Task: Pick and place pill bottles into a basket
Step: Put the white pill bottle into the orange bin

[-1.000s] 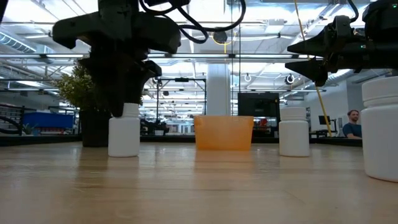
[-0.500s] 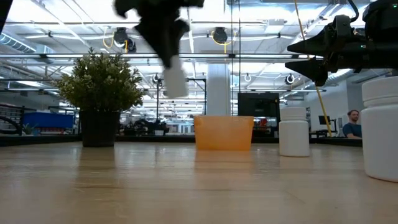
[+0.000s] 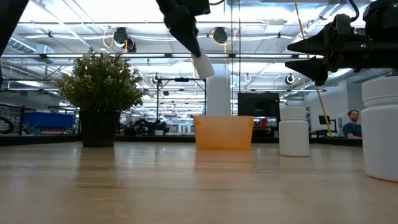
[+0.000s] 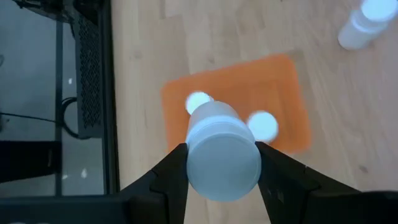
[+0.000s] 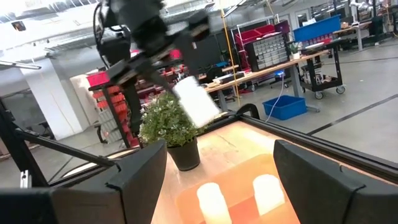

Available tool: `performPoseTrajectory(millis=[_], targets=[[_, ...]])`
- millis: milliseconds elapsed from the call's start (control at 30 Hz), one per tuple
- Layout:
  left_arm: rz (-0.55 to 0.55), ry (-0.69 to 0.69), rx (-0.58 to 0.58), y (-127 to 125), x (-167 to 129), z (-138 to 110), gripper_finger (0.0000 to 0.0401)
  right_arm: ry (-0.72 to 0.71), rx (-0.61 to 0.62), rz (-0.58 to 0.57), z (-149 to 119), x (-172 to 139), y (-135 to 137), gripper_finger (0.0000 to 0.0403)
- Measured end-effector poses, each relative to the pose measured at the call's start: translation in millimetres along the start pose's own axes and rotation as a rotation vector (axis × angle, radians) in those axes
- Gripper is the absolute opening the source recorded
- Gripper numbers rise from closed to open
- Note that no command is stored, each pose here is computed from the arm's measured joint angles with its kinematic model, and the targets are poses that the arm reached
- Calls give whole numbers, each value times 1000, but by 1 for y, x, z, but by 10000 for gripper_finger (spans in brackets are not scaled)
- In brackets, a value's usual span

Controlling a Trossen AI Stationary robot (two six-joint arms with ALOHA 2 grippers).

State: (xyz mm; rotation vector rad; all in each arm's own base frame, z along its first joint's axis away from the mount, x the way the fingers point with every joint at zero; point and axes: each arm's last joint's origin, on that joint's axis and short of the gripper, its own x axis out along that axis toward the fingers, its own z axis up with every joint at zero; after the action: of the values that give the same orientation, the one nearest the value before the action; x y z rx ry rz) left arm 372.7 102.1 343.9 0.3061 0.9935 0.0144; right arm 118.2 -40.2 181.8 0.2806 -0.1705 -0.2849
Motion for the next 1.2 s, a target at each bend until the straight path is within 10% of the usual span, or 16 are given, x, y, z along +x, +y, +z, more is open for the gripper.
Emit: performPoseTrajectory(millis=[500, 1200], targets=[[-65, 119, 73, 22, 84, -18, 161, -4, -2, 1, 0, 0, 0, 286], [-123, 199, 3, 20, 121, -29, 161, -4, -1, 2, 0, 0, 0, 286]])
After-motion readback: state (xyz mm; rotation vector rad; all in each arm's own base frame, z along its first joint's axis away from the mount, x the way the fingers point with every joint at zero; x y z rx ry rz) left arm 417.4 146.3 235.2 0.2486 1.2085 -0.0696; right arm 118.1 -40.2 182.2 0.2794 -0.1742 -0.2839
